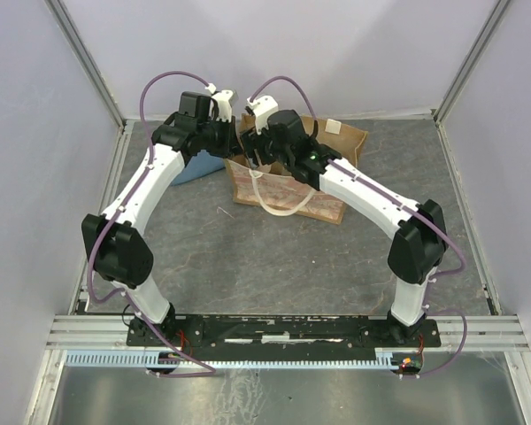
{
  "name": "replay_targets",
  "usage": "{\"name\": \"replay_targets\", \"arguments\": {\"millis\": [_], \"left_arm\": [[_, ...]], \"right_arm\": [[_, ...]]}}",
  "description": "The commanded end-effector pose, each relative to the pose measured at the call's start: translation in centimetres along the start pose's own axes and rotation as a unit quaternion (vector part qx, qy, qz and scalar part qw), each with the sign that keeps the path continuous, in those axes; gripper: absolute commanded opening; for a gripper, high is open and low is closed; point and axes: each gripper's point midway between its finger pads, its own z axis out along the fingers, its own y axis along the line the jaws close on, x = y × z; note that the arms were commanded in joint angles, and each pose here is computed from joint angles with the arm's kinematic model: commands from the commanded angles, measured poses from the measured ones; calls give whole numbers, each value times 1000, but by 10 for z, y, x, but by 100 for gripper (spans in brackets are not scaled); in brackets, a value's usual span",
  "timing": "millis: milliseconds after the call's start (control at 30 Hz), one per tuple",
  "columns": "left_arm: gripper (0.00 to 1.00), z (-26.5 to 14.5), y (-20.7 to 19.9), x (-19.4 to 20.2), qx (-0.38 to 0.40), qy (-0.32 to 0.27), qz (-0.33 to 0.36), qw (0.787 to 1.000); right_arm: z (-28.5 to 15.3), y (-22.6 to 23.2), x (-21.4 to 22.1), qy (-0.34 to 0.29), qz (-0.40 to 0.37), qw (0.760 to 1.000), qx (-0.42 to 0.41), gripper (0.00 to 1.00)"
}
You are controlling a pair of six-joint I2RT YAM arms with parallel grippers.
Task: Place the personal care products into the canvas bag
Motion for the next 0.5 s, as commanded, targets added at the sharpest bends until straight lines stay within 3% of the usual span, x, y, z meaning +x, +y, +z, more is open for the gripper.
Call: {"name": "replay_targets", "arguments": {"millis": [0, 467], "left_arm": [[3, -33, -20, -25, 21, -47, 19, 999], [3, -32, -21, -26, 25, -42, 16, 999]], "right_arm": [[-6, 3, -79, -154, 6, 988, -11, 0], [44, -8, -12, -123, -3, 992, 13, 0]]}}
